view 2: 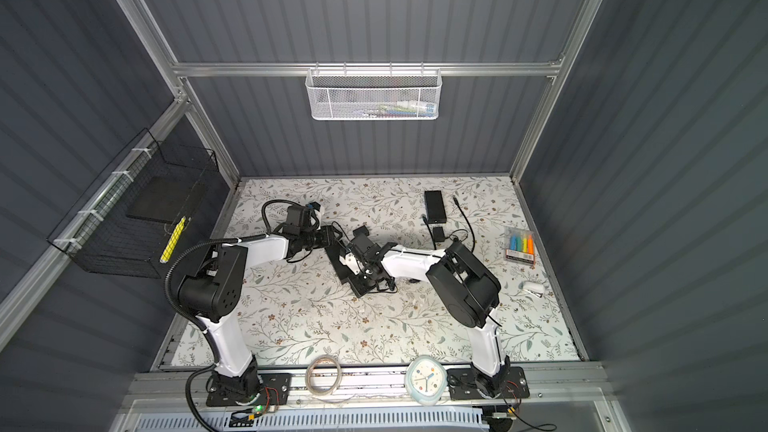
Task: Insert the plug into the switch port
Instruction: 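Align the plug tip with the switch's port edge using the right gripper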
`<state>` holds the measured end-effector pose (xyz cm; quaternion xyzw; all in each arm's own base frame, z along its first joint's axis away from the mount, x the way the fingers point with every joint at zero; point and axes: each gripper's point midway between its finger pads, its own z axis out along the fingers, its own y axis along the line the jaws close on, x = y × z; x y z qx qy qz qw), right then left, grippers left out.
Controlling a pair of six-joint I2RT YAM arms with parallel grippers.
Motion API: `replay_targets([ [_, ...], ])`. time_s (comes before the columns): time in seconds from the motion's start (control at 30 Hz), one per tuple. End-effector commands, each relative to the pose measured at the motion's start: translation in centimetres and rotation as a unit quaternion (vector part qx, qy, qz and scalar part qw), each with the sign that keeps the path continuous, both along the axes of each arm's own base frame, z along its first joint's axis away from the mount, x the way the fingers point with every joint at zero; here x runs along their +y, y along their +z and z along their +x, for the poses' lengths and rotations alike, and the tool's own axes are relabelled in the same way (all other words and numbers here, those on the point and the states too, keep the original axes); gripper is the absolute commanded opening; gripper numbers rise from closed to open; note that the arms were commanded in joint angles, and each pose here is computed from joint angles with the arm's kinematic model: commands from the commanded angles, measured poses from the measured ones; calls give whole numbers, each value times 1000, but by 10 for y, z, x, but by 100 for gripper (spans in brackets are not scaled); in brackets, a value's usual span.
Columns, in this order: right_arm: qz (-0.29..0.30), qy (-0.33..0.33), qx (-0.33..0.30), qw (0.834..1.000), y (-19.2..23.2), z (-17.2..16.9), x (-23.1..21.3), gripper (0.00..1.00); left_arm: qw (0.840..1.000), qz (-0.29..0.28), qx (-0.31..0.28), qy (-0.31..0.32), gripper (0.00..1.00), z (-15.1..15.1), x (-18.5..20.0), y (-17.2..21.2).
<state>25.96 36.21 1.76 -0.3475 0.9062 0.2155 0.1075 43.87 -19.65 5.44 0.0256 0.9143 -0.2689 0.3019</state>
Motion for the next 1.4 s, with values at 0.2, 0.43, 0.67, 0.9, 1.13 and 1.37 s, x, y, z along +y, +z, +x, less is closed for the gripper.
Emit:
replay_targets([
  [0.2, -46, -19, 19, 999, -21, -1, -15, 0, 1000, 1, 4, -11, 57, -1, 0, -3],
  [0.43, -65, -28, 23, 997, -27, -1, -23, 0, 1000, 3, 4, -13, 56, -2, 0, -3],
  [0.67, -76, -38, 23, 996, -29, 1, -30, 0, 1000, 3, 4, -13, 56, -2, 0, -4],
  [0.9, -79, -42, 32, 995, -30, -1, -31, 0, 1000, 7, 4, -13, 56, -2, 1, -4],
  [1.13, -88, -36, 34, 995, -32, -3, -31, 0, 1000, -3, 7, -15, 56, -1, -2, -7],
  [1.37, -93, -32, 35, 995, -34, -5, -28, 0, 1000, -3, 9, -15, 56, -2, -2, -10],
])
